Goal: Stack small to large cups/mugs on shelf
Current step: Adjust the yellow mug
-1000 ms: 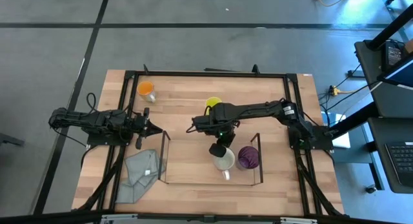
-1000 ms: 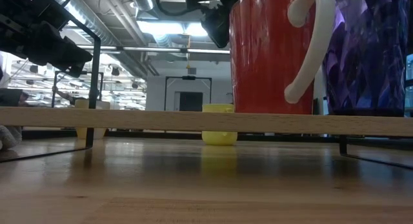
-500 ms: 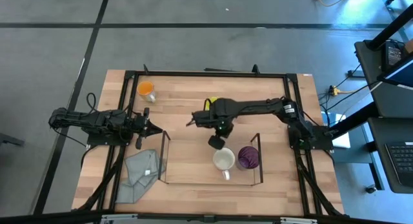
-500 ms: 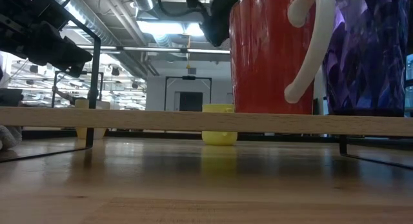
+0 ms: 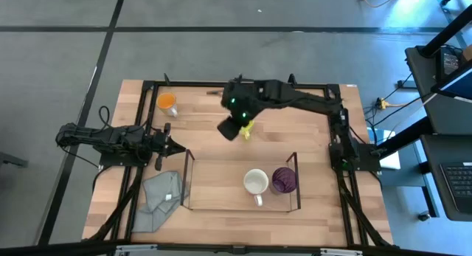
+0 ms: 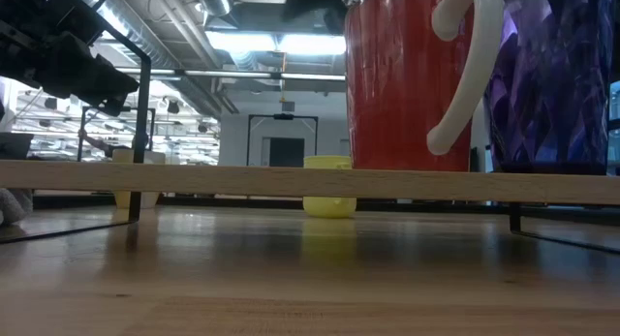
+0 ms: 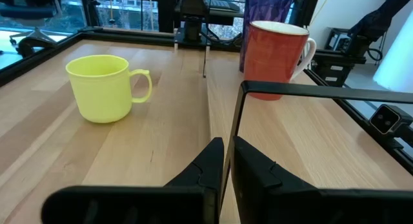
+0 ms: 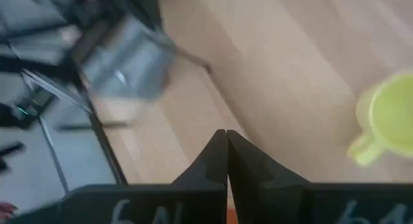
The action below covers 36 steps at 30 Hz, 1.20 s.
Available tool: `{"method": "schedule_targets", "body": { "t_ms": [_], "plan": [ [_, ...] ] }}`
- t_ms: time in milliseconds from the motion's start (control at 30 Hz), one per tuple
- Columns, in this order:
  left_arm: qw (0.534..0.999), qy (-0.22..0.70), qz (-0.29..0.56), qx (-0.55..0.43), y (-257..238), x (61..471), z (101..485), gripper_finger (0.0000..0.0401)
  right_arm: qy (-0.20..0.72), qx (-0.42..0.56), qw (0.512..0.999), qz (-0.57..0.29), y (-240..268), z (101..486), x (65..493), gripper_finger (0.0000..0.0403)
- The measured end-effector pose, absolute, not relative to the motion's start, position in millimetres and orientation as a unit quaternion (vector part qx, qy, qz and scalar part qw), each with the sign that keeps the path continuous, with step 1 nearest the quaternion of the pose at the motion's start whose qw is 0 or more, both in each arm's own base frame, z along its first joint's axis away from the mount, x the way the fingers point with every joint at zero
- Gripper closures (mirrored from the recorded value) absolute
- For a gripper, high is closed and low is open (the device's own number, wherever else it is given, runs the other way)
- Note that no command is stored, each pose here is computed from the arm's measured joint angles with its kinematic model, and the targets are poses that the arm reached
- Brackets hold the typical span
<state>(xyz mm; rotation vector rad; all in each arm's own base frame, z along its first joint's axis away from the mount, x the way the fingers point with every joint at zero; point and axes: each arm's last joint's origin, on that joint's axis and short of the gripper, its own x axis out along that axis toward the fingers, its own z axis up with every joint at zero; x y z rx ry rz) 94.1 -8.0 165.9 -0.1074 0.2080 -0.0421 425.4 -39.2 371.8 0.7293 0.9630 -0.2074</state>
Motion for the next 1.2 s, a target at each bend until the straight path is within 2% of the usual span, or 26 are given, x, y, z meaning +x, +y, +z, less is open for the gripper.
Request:
{"method": "schedule_targets", "body": {
  "t_ms": [267, 533, 933, 1200],
  "plan": [
    [0.993, 0.104, -0.021, -0.054, -8, 94, 166, 0.0376, 0.345, 0.349, 0.868, -0.081, -63, 401, 427, 0.0370],
    [0.993, 0.104, -0.021, -0.053, -8, 94, 166, 0.0376, 0.274, 0.289, 0.916, -0.051, -79, 413, 434, 0.0344],
    [0.993, 0.104, -0.021, -0.053, -8, 94, 166, 0.0376, 0.261, 0.162, 0.951, -0.030, -97, 413, 433, 0.0343],
    [0.993, 0.104, -0.021, -0.053, -8, 94, 166, 0.0376, 0.287, 0.205, 0.935, -0.043, -138, 402, 422, 0.0343]
  ]
}}
